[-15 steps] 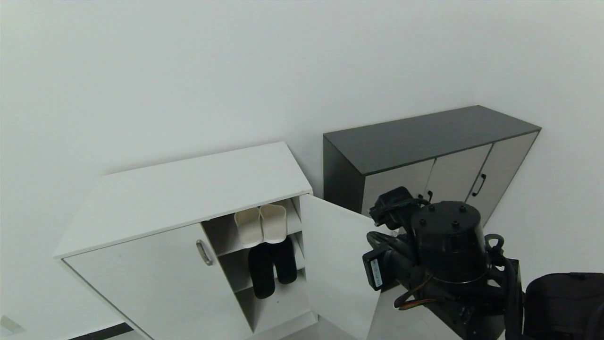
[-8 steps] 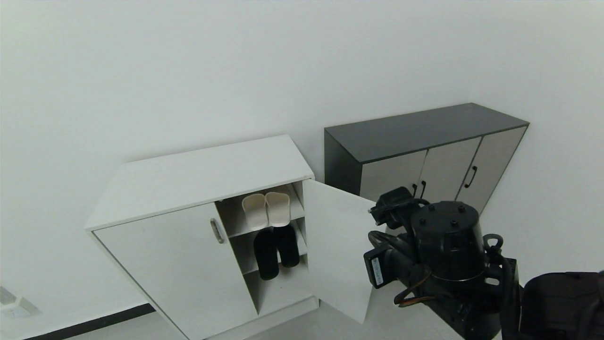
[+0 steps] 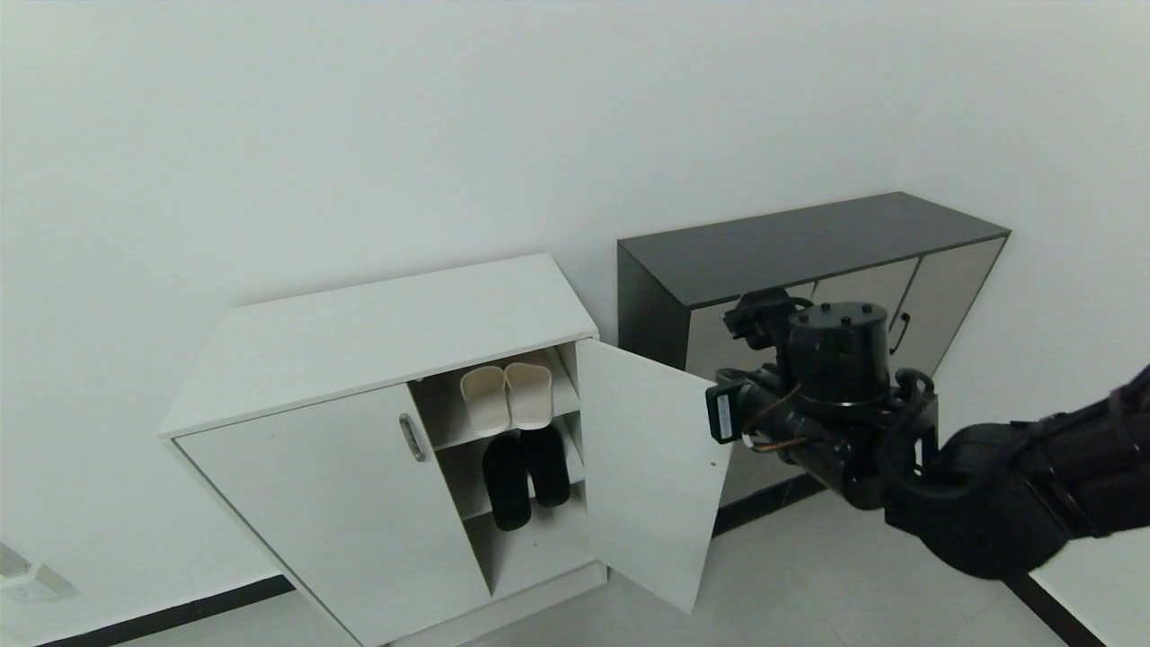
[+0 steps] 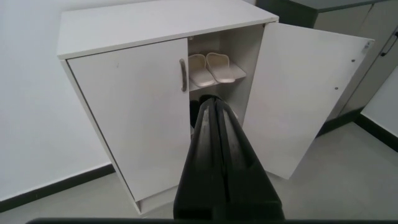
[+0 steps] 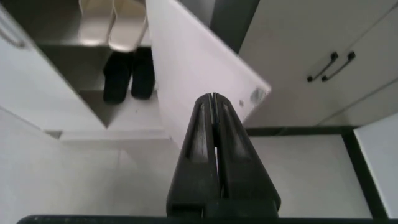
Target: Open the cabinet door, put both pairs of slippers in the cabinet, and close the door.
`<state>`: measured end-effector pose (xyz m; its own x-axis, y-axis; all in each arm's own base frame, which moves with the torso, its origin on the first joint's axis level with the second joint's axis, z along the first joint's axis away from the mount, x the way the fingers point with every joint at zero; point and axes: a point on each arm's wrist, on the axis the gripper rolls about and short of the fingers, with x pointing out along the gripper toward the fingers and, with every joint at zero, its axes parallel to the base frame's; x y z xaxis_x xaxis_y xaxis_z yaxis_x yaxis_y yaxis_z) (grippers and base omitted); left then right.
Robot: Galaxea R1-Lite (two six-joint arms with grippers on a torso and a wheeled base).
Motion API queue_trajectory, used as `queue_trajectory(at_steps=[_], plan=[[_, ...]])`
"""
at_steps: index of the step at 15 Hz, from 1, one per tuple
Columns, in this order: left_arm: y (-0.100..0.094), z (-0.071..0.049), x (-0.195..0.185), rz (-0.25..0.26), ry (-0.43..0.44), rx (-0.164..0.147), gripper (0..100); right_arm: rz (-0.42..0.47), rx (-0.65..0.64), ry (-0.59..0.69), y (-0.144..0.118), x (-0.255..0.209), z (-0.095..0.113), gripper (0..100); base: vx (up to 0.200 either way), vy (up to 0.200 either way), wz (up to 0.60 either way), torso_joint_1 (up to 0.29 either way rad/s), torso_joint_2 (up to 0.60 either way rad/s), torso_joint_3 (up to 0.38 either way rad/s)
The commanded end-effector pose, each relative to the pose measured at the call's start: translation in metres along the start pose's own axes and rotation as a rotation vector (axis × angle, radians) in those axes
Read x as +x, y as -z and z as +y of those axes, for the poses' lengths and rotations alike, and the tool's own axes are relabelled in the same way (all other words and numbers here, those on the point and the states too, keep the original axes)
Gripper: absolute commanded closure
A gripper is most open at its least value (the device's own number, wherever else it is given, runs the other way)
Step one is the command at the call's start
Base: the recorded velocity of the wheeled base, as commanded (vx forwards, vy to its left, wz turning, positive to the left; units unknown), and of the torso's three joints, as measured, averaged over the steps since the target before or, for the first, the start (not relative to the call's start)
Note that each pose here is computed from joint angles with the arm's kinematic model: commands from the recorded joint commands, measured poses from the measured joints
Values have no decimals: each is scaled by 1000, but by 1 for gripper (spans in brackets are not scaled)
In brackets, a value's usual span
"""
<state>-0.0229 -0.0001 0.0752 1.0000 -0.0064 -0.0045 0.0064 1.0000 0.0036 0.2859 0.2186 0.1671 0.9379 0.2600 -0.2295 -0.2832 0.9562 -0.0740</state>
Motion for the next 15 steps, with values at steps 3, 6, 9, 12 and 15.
queue_trajectory(at_steps=[3, 6, 9, 12, 15], plan=[[0, 0, 0, 0, -2, -1, 100, 106, 84, 17, 4, 83, -29, 100, 0, 0, 0, 0, 0, 0], [0, 0, 0, 0, 0, -1, 100, 100, 103, 70, 10, 117, -46, 100, 0, 0, 0, 0, 0, 0], [0, 0, 0, 0, 0, -1, 100, 124, 107, 98, 25, 134, -58, 100, 0, 0, 0, 0, 0, 0], [0, 0, 0, 0, 0, -1, 100, 139, 105, 98, 32, 137, -58, 100, 0, 0, 0, 0, 0, 0], [0, 0, 0, 0, 0, -1, 100, 159, 99, 99, 34, 138, -58, 100, 0, 0, 0, 0, 0, 0]])
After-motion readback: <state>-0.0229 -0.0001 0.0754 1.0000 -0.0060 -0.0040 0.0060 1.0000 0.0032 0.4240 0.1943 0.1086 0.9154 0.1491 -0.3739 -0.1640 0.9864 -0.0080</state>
